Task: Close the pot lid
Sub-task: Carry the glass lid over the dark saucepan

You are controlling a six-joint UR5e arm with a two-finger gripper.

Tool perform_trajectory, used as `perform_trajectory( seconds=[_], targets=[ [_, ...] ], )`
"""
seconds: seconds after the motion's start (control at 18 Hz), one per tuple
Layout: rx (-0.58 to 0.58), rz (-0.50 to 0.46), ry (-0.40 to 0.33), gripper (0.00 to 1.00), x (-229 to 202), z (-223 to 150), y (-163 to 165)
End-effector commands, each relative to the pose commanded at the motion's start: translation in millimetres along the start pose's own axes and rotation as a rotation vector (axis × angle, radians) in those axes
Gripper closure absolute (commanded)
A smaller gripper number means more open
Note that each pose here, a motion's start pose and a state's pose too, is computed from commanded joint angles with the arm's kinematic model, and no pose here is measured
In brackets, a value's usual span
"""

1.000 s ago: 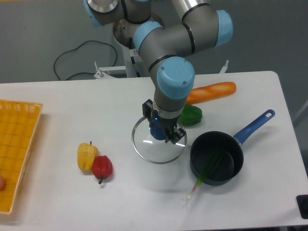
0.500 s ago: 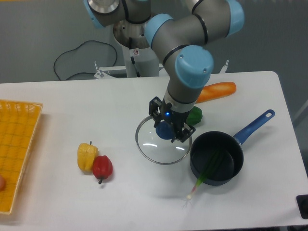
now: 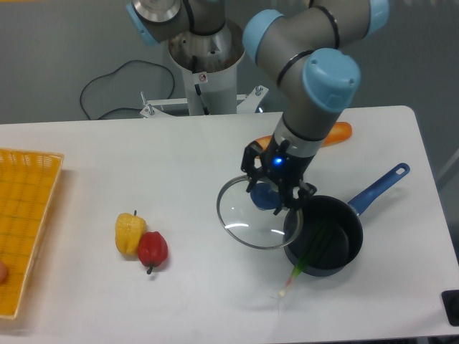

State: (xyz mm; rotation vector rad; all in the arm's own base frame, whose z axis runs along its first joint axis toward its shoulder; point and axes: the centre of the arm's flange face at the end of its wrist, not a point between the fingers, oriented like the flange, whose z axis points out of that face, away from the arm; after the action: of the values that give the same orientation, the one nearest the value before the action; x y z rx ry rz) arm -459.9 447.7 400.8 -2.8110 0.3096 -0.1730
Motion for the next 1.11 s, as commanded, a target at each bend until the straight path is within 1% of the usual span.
perform_trajectory(
  seconds=[0.28,0.5,1.0,1.11],
  targets=[
    [-0.006,-0.048,0.015,0.55,-19,11,26],
    [-0.007,-0.072,0.02,0.55,-36,20,40],
    [0.001,-0.079,-0.025,0.55,-67,44,58],
    [0.0,-0.088,-0.025,0.55,-71,47,64]
  ],
)
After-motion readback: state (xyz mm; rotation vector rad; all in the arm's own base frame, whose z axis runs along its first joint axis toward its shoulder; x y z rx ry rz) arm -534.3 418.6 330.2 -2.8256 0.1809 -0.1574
